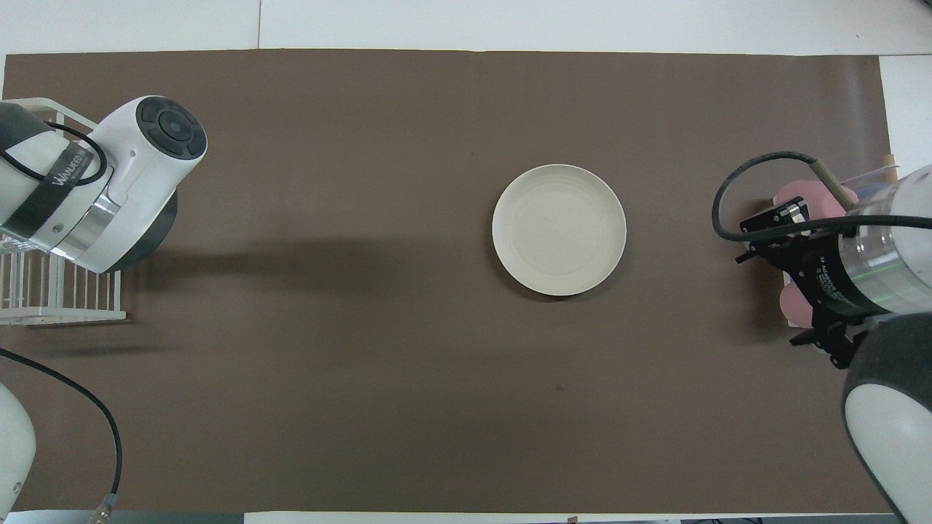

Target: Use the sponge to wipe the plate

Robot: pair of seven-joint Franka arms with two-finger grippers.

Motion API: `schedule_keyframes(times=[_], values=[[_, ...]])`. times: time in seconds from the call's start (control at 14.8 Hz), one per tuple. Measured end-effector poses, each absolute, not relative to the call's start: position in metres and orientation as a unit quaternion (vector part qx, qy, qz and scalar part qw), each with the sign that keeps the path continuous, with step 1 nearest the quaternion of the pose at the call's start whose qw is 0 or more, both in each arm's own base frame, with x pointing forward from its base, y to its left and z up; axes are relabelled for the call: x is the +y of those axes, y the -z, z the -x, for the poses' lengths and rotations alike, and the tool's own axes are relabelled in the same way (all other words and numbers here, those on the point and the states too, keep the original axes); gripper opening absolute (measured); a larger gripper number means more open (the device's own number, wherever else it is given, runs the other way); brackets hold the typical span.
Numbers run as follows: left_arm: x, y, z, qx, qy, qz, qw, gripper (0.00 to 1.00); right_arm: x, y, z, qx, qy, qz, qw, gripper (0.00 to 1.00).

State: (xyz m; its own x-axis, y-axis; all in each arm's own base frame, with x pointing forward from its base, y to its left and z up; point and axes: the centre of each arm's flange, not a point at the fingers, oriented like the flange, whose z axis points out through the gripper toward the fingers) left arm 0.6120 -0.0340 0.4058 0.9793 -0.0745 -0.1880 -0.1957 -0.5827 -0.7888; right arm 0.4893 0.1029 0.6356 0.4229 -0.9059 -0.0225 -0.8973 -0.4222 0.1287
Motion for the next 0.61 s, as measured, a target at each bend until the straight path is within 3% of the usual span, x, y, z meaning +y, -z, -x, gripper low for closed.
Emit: schedule_keyframes(times=[0.34, 0.61], values=[[-0.0316, -0.4058, -0.6114, 0.072, -0.07, 0.886, 0.452, 0.08, 0.1074, -0.6382, -0.4862, -0.532, 0.044, -0.845, 0.046, 1.0], [-0.0331, -0.4107, -0.6124, 0.066, -0.065, 0.89, 0.446, 0.04, 0.1133, -0.6382, -0.4843, -0.578, 0.061, -0.813, 0.033, 1.0]])
